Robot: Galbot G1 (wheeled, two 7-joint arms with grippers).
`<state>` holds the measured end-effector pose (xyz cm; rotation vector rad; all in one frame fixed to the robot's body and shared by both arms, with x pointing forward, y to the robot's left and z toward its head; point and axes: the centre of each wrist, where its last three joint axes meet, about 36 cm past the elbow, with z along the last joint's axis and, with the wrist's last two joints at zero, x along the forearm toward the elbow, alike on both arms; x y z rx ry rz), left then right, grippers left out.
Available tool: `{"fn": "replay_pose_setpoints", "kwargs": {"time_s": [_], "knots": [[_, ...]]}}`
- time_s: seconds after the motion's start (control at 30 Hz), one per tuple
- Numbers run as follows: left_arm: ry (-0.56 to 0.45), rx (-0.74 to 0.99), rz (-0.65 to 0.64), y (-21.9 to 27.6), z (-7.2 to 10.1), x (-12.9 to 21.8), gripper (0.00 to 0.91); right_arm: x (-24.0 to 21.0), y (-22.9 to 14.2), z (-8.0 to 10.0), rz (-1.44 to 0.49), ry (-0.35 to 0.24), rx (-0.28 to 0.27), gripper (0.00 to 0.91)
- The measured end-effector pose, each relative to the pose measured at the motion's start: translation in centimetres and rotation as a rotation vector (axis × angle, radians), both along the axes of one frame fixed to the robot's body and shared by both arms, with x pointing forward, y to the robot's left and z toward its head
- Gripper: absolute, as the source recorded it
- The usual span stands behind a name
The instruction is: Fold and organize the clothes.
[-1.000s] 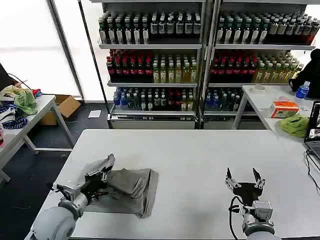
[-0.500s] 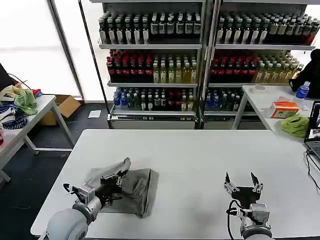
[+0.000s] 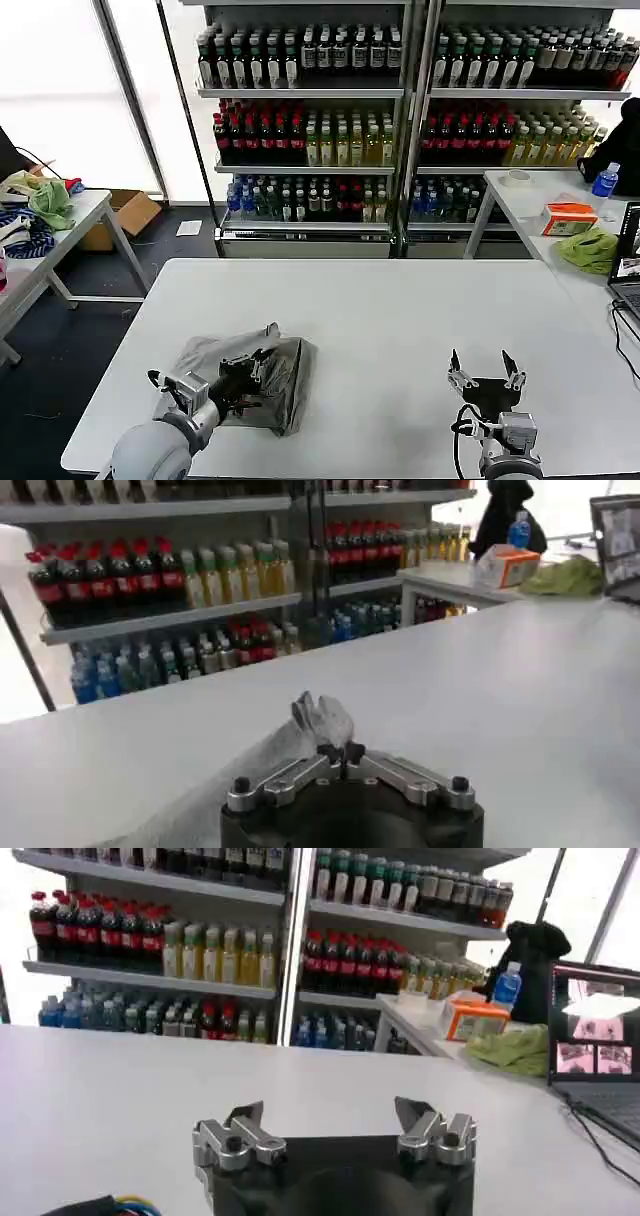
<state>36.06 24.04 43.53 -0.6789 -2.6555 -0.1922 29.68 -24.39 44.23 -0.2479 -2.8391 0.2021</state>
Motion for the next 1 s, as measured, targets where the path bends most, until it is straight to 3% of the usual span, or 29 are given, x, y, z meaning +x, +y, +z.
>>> {"fn": "replay_pose_setpoints", "kwargs": {"time_s": [0.47,0.53,0.57,0.6,0.63,0.87,0.9,0.93,1.0], "knots": [[0.028,-0.028,-0.022,-1.3,-1.2,-0.4,0.0,-0.2,0.3,0.0,0.007,0.002,0.004,0.907],[0.026,-0.033,-0.02,-1.4,-1.3,-0.3,0.141,-0.3,0.3,-0.1,0.008,0.003,0.003,0.907],[0.026,-0.036,-0.018,-1.5,-1.3,-0.3,0.141,-0.4,0.3,-0.1,0.009,0.003,0.003,0.907],[0.024,-0.04,-0.017,-1.5,-1.4,-0.2,0.04,-0.4,0.4,-0.1,0.01,0.003,0.002,0.907],[0.023,-0.044,-0.016,-1.6,-1.4,-0.1,0.01,-0.4,0.4,-0.1,0.011,0.003,0.002,0.907],[0.015,-0.056,0.003,-1.7,-1.8,0.5,0.01,-0.4,0.5,0.0,0.014,0.0,0.004,0.907],[0.015,-0.058,0.005,-1.8,-1.8,0.5,0.655,-0.4,0.5,0.1,0.014,-0.002,0.003,0.907],[0.015,-0.062,0.007,-1.9,-1.8,0.6,0.907,-0.4,0.4,0.1,0.014,-0.003,0.002,0.907],[0.016,-0.074,0.008,-2.1,-1.9,0.7,0.907,-0.3,0.4,0.0,0.016,-0.002,0.001,0.907]]}}
